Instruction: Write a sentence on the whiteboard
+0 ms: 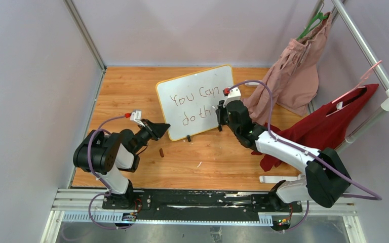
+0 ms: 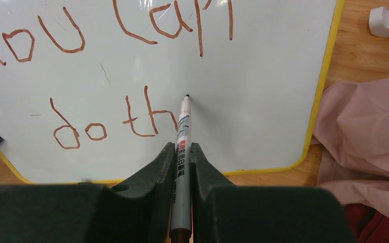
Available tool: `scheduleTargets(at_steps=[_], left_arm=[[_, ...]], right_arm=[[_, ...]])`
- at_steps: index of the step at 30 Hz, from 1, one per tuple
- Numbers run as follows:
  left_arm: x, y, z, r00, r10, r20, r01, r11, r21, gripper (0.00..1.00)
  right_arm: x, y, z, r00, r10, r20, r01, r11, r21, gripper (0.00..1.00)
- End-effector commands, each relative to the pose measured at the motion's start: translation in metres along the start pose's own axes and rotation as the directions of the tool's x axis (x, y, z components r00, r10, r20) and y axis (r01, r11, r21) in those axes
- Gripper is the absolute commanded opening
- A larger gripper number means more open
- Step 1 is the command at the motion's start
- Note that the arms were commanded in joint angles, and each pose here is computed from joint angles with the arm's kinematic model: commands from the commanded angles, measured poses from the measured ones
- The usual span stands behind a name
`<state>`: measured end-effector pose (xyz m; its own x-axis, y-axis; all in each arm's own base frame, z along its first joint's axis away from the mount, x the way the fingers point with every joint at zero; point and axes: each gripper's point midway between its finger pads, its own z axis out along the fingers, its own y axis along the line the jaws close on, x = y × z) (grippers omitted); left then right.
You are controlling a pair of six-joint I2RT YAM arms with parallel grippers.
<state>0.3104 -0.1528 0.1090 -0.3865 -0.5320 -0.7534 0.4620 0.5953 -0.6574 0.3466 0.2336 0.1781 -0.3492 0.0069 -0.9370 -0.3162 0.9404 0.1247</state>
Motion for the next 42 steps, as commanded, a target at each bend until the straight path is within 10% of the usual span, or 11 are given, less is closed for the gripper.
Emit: scheduleTargets(at_steps=[1, 42], left_arm=[[-0.013, -0.007, 0.0, 0.998, 0.047, 0.053, -0.048, 0.999, 0.019, 0.0], [-0.013, -0.007, 0.0, 0.997, 0.047, 0.054, -0.048, 0.999, 0.019, 0.0]], right_arm=[[-0.016, -0.002, 0.005, 0.999, 0.03, 0.034, -0.031, 1.0, 0.007, 0.0], [0.009, -0.005, -0.013, 0.999, 0.033, -0.042, -0.034, 0.999, -0.021, 0.0]])
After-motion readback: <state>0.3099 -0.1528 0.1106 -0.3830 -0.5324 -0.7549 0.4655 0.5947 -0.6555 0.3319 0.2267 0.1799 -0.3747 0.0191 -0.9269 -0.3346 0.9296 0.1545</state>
